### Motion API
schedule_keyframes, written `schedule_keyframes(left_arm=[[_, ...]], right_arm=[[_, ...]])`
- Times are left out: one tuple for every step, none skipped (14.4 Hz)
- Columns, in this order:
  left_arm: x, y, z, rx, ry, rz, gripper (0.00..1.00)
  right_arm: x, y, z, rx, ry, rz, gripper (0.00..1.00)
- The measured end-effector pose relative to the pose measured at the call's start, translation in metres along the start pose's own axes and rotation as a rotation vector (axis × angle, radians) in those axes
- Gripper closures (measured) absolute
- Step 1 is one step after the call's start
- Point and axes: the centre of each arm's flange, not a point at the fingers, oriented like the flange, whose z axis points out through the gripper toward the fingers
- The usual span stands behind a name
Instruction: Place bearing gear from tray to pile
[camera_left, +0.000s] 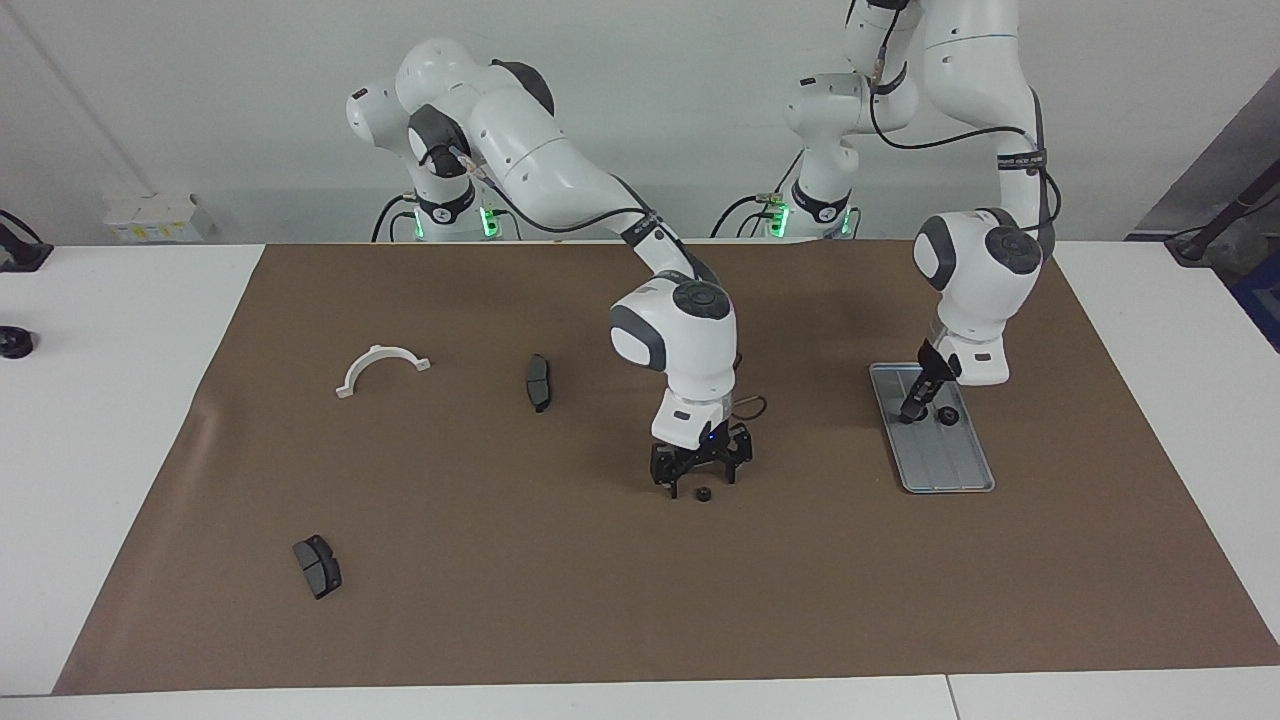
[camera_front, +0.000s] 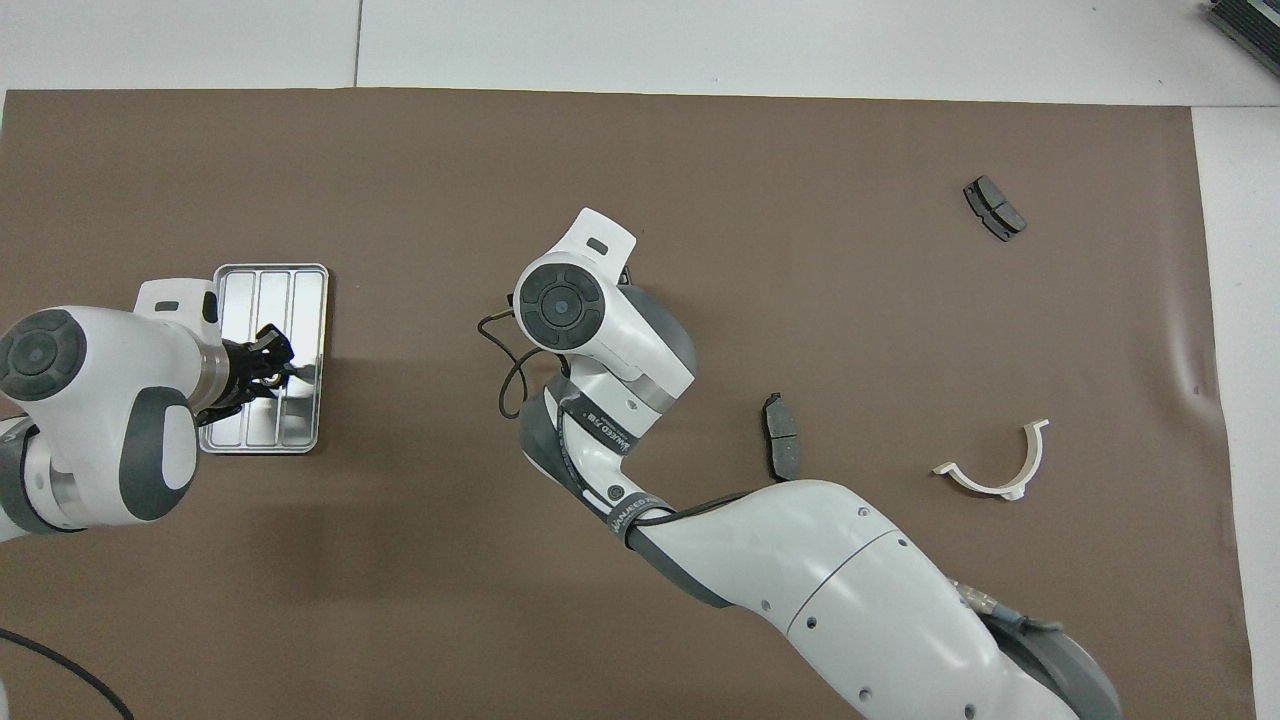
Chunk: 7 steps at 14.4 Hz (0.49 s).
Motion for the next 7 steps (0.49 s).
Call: schedule_keyframes(left_arm=[[0.0,0.0,0.0,0.0,0.0,0.01,0.66],[0.0,0.0,0.0,0.0,0.0,0.028,0.66],[0.001,-0.001,0.0,0.0,0.0,0.04,0.66],[0.002,-0.001,-0.001,0.002,-0.001,0.047,0.66],[0.004,0.001,-0.005,0.005,-0.005,0.054,0.66],[0.009,0.007,-0.015,0.01,-0.012,0.061,0.66],[0.016,0.018,-0.032,0.009,-0.014,0.07,0.66]], right_arm=[[0.0,0.0,0.0,-0.002,-0.002,0.001,0.06],[0.001,0.001,-0.001,-0.002,0.001,0.002,0.14],[0.003,0.003,-0.002,-0.004,0.004,0.004,0.24],[0.005,0.005,-0.003,-0.005,0.007,0.007,0.35],[0.006,0.007,-0.004,-0.006,0.01,0.01,0.45],[0.007,0.007,-0.003,-0.006,0.01,0.01,0.45],[0.007,0.007,-0.004,-0.006,0.011,0.011,0.5]])
